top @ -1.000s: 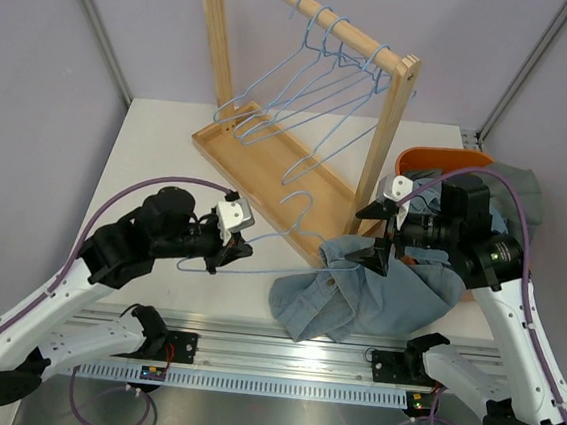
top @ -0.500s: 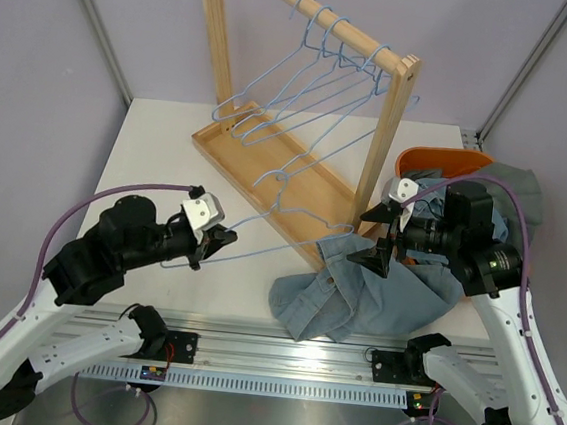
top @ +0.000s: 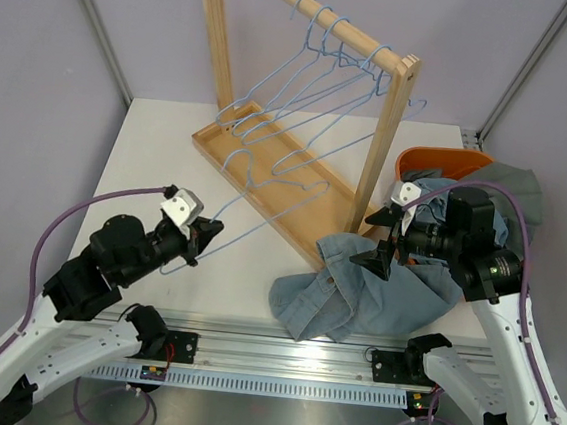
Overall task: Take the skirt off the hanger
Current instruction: Place the hanger at the clothesline.
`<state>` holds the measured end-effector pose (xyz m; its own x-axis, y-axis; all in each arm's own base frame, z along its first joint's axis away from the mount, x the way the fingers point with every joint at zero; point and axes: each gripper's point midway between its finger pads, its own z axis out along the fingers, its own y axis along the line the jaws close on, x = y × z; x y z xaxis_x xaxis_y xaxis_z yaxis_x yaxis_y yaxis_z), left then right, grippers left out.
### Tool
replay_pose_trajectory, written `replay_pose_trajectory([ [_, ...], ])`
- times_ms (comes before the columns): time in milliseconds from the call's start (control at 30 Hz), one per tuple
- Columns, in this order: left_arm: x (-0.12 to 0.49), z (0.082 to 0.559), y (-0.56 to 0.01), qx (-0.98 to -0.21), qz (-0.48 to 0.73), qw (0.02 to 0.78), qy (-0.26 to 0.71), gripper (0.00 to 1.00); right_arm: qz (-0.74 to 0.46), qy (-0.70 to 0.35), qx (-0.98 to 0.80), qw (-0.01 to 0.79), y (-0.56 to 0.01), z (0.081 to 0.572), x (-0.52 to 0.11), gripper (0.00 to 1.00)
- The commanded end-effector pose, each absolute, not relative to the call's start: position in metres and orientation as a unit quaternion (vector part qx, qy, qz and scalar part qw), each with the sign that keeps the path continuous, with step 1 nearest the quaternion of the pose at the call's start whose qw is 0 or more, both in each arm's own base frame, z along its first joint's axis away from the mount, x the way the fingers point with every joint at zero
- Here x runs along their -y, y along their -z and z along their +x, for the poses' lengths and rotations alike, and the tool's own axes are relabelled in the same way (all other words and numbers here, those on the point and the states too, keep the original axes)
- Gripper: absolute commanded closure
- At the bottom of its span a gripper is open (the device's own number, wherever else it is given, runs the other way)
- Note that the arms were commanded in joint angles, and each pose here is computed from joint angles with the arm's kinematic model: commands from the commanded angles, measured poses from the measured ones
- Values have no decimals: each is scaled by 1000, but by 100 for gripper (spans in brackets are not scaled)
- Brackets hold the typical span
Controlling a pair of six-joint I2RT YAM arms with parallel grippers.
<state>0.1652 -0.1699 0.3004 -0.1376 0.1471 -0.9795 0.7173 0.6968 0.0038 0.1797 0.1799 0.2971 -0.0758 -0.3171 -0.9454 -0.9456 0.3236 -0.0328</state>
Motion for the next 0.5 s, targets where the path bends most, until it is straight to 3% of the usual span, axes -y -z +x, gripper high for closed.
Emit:
replay_pose_trajectory([
  [0,148,190,-319,-713,199,638,213,100,-473,-317,-660,491,-300,184,-177,1],
  [467,125,222,-296,-746,32,640,180,100,-464,-313,-662,498,-302,190,-176,0],
])
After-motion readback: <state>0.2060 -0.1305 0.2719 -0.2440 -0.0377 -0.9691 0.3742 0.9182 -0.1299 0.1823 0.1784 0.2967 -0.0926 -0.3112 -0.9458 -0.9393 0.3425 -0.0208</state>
